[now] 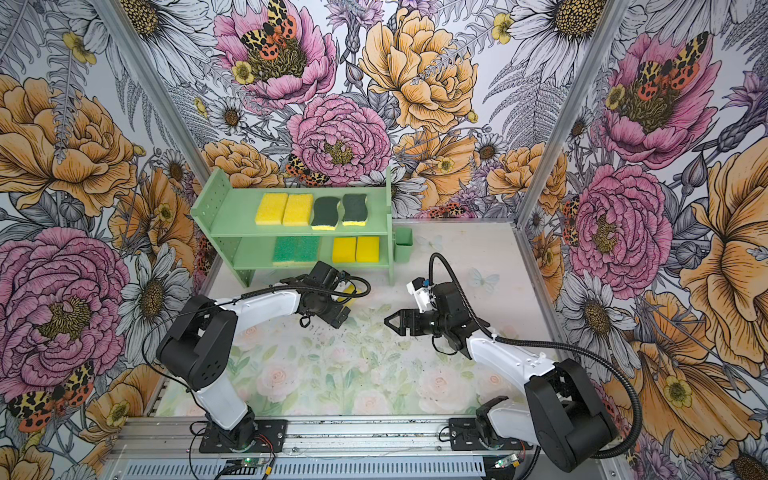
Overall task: Place and organize the cleaning sponges onto the shelf
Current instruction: 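Move the left gripper over the yellow sponge while the right gripper draws back, then lower the left gripper onto the yellow sponge and close on it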
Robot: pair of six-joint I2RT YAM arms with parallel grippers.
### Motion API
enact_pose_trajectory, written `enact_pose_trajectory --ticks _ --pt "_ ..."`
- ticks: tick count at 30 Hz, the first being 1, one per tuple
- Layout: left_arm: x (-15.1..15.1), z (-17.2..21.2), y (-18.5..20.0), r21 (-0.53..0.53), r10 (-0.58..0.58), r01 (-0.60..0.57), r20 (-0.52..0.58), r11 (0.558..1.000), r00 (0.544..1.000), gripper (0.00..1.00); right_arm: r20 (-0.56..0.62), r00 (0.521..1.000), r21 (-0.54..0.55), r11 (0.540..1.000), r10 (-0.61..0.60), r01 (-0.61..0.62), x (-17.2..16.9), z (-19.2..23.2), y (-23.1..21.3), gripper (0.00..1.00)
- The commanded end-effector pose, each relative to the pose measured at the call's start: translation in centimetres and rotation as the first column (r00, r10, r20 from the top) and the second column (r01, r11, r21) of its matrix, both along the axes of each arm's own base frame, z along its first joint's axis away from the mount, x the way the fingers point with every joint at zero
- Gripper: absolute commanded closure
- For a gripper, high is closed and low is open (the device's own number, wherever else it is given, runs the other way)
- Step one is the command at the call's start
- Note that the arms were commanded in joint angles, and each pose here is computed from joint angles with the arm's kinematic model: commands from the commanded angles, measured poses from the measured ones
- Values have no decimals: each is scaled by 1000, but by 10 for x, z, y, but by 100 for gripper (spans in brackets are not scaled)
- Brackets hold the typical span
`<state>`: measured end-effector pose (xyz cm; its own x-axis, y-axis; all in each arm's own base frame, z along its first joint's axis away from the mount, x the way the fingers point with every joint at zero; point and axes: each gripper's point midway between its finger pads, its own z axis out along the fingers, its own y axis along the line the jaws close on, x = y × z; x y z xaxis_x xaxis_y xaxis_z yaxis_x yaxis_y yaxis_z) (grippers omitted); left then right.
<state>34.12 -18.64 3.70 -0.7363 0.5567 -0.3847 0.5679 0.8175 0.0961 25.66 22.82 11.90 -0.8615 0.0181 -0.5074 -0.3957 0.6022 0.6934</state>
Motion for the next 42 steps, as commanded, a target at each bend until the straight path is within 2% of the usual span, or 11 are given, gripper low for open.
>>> enact_pose_trajectory --ticks 1,6,13,32,42 --pt "12 6 1 18 -8 8 33 1000 999 1 42 999 18 1000 8 -9 7 7 1 14" --pt "18 8 4 34 -6 4 46 999 999 1 36 999 20 1000 9 -10 7 5 1 14" --pt "21 19 2 1 -5 5 64 1000 998 1 35 999 19 1000 6 -7 8 3 0 14" --pt "23 3 -9 -45 -33 33 0 998 999 1 35 999 21 1000 -11 11 8 3 -6 13" --pt "19 2 -14 -27 -46 46 4 999 999 10 36 999 21 1000 -21 20 7 3 -9 13"
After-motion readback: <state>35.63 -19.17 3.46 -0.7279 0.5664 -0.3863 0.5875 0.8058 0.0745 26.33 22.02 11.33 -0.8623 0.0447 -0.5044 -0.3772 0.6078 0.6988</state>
